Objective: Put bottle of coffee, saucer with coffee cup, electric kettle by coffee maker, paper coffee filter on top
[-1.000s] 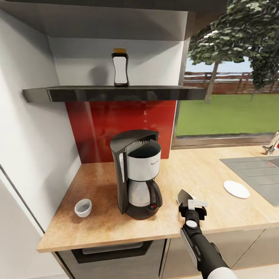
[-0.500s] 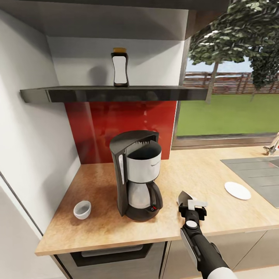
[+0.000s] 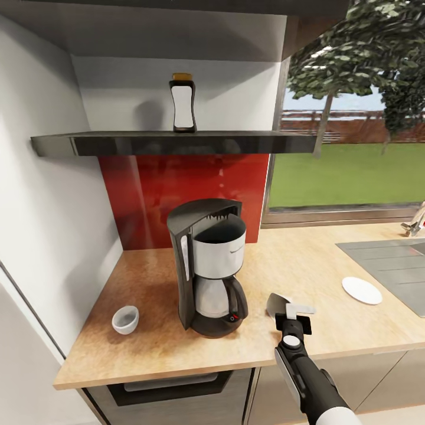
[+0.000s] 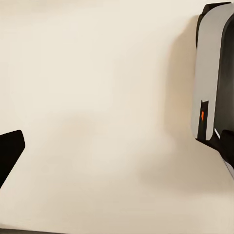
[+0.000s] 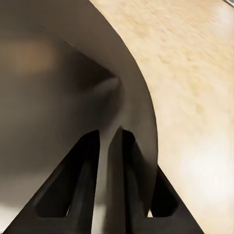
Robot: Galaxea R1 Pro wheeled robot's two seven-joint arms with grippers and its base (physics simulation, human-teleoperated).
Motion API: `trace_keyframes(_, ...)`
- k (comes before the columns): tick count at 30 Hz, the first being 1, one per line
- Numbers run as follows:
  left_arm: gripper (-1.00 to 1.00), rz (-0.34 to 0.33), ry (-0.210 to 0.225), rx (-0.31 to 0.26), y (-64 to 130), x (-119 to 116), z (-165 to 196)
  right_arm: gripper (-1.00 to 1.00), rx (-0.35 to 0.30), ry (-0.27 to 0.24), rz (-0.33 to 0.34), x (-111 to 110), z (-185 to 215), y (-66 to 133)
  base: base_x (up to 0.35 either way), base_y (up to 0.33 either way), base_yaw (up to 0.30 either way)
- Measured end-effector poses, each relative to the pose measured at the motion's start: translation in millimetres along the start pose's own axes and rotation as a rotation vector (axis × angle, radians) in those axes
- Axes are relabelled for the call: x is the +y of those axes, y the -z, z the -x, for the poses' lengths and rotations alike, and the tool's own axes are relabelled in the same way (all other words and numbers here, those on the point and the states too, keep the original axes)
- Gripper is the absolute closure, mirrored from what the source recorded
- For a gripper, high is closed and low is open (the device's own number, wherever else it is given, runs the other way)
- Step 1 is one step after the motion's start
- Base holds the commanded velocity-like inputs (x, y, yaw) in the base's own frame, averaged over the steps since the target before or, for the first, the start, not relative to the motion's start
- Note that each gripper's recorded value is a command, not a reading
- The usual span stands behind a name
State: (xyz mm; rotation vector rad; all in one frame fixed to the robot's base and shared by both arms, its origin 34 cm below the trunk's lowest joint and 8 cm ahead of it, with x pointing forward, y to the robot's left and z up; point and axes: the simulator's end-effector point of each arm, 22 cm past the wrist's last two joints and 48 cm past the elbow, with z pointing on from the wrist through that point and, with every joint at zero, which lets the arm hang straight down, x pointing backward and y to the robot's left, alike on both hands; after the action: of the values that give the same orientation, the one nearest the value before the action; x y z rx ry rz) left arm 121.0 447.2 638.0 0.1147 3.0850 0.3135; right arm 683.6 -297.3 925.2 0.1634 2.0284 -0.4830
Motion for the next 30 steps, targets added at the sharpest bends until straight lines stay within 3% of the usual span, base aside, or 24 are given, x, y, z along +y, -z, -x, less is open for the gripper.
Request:
trace_keyframes(24,-1.00,0.000,0.000,0.000,0.0,-0.1,-0.2,1.00,0.000,-0.002,-0.001,-0.4,0.2,-0.1,0.000,0.000,0.000)
trace_keyframes(30,-1.00,0.002,0.000,0.023,0.2,1.7,-5.3,1.00,-0.010,-0.029,0.002,-0.9,7.8,0.2,0.000,0.000,0.000)
